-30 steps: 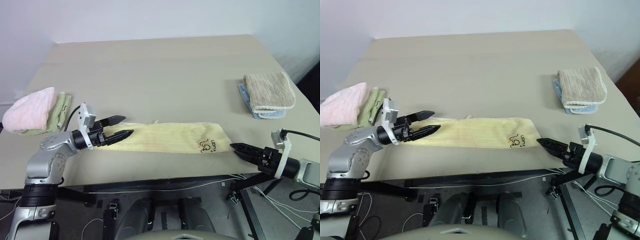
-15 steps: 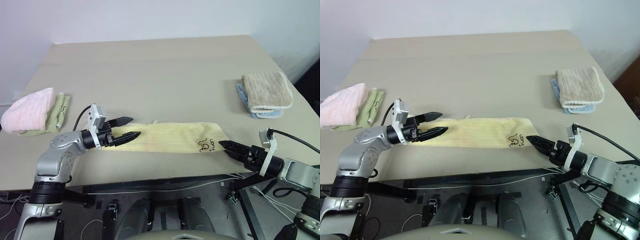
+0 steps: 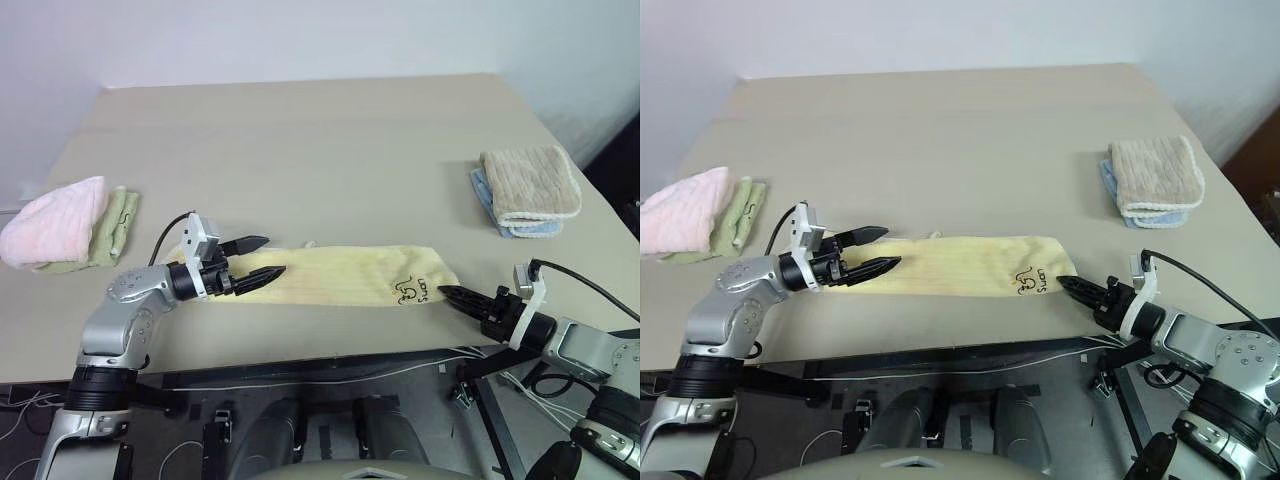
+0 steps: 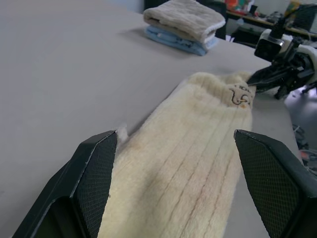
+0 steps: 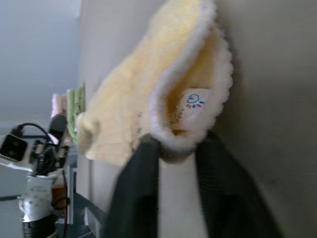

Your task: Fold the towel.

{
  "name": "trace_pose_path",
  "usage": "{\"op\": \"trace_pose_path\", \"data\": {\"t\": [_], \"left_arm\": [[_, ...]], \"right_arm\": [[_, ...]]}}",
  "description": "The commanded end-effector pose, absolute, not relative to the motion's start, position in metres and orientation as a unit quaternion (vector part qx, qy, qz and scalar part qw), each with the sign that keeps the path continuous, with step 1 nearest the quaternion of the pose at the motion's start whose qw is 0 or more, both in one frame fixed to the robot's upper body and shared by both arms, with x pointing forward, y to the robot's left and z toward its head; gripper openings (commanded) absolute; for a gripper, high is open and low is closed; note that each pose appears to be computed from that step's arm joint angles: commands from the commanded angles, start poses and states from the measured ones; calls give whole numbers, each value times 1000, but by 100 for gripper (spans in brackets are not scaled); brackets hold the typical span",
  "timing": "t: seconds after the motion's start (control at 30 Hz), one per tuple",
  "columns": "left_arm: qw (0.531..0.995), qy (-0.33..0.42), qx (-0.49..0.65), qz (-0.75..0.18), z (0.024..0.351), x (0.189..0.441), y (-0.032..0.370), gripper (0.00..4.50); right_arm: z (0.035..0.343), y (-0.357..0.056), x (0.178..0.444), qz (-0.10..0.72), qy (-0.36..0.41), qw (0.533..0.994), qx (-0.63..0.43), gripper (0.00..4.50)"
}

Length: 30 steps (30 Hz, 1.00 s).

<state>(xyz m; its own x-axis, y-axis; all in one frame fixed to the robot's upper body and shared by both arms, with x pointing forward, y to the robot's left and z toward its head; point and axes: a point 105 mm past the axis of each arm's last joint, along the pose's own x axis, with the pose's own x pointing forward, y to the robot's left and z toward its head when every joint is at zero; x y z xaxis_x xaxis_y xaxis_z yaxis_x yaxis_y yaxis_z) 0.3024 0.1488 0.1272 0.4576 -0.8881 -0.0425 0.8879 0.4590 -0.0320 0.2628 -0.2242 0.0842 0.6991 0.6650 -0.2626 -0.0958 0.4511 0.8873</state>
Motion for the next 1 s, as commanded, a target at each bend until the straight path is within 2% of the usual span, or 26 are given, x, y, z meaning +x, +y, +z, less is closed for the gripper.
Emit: {"op": "trace_pose_path", "data": {"t": [0.03,0.23,0.47,0.6,0.73,0.87,1.0], "left_arm": [[854,9,12,-521,133,302,150,396],[855,6,13,-519,131,308,152,396],[857,4,15,-514,130,314,154,396],[858,3,19,-514,130,317,155,396],[858,0,22,-513,132,320,155,396],[857,1,26,-515,132,321,153,396],[858,-4,26,-513,135,322,153,396]], "right_arm": [[77,-222,258,235,316,784,480,4],[79,-233,237,242,320,784,474,4],[79,-293,208,151,314,809,474,4],[77,-308,194,125,318,814,469,4],[78,-322,192,103,305,824,467,4],[92,-328,205,110,273,841,454,4],[129,-328,223,148,226,867,419,4]]}}
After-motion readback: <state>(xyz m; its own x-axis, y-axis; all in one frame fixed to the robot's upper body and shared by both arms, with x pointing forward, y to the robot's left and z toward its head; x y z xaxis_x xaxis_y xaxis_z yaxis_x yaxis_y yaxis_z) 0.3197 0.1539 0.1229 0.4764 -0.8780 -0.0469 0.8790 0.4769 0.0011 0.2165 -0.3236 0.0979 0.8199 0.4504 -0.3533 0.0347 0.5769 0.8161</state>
